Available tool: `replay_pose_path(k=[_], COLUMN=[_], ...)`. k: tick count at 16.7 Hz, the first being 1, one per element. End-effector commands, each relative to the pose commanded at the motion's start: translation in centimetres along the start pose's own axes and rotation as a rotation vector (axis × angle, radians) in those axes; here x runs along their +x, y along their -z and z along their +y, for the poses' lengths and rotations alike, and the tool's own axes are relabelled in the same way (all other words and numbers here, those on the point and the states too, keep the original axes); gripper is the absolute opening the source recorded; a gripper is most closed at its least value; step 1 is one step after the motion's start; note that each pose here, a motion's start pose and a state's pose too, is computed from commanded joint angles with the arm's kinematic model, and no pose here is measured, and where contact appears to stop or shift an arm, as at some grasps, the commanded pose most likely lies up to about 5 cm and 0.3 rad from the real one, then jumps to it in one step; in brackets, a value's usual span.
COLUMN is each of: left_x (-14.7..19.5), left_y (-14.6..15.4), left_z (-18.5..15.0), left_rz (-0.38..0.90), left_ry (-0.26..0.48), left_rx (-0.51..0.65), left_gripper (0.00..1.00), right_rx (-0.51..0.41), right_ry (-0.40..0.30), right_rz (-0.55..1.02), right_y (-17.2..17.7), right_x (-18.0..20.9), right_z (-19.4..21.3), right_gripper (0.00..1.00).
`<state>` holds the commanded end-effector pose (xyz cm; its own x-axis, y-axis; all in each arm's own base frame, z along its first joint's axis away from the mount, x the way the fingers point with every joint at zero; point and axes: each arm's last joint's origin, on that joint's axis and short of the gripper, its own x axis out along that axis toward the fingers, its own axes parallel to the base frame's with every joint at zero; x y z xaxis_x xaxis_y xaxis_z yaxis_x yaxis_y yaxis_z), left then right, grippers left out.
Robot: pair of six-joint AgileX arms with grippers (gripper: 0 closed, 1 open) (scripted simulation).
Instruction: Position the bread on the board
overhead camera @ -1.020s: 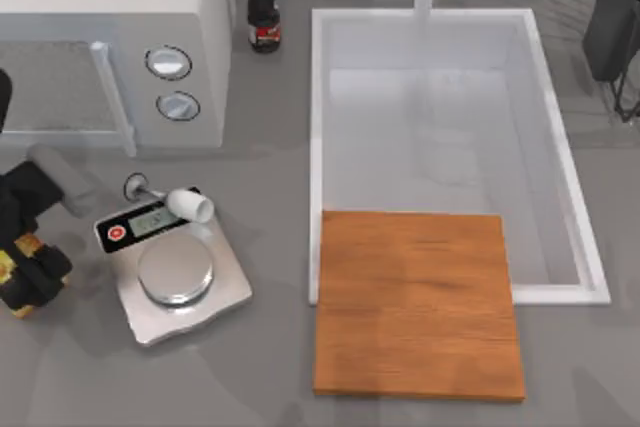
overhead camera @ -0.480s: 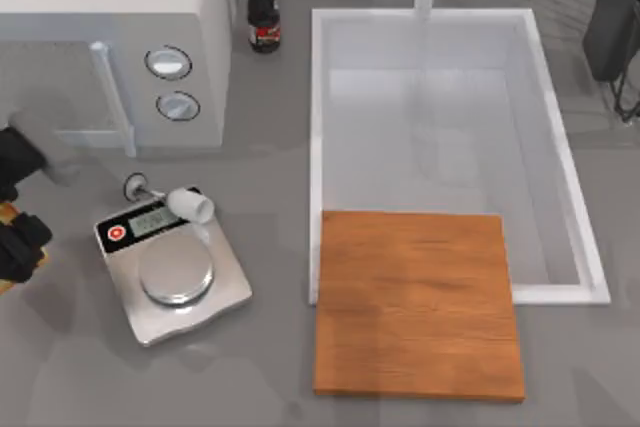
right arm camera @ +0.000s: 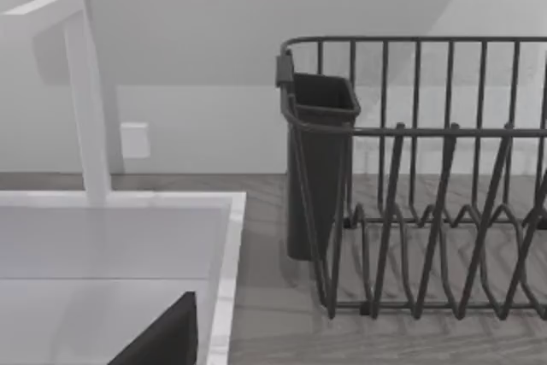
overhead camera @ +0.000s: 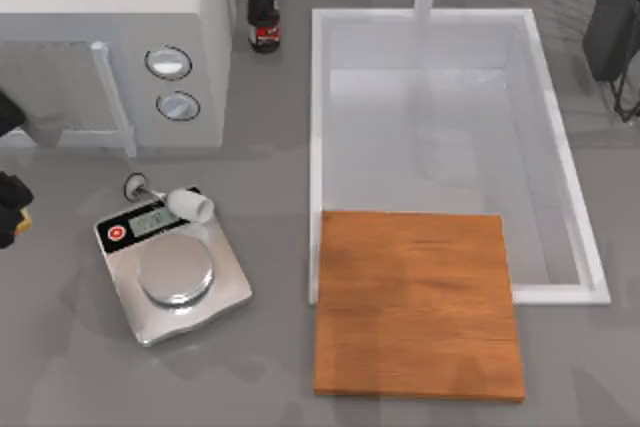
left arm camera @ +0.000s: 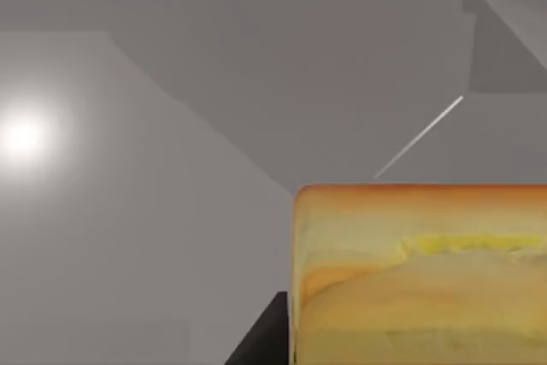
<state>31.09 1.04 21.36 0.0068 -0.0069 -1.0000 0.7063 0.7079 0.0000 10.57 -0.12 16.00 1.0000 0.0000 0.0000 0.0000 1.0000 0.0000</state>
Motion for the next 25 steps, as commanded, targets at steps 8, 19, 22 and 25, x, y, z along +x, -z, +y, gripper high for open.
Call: replay_pose_path(k=[8,19,22,25], left_x=[-1.2,-2.9,-2.0,-0.9], left_y=[-2.1,-11.6,-14.3,-16.7], left_z=[-1.4,-9.8,-13.1,-16.4], left_rz=[-0.020,-0.047,-0.072,-0.104], left_ry=[-0.005,0.086,0.154,0.201], left_rx=[0.284,1.888,2.366,2.776], left_gripper=[0.00,0.00,0.00,0.00], right_rx=[0.000,0.000,0.000,0.000], right_ry=[0.000,0.000,0.000,0.000], right_rz=[0.000,0.000,0.000,0.000], right_y=[0.0,0.0,0.0,0.0], right_x=[0.0,0.0,0.0,0.0], right_z=[0.0,0.0,0.0,0.0], right_gripper=[1.00,1.00,1.00,1.00])
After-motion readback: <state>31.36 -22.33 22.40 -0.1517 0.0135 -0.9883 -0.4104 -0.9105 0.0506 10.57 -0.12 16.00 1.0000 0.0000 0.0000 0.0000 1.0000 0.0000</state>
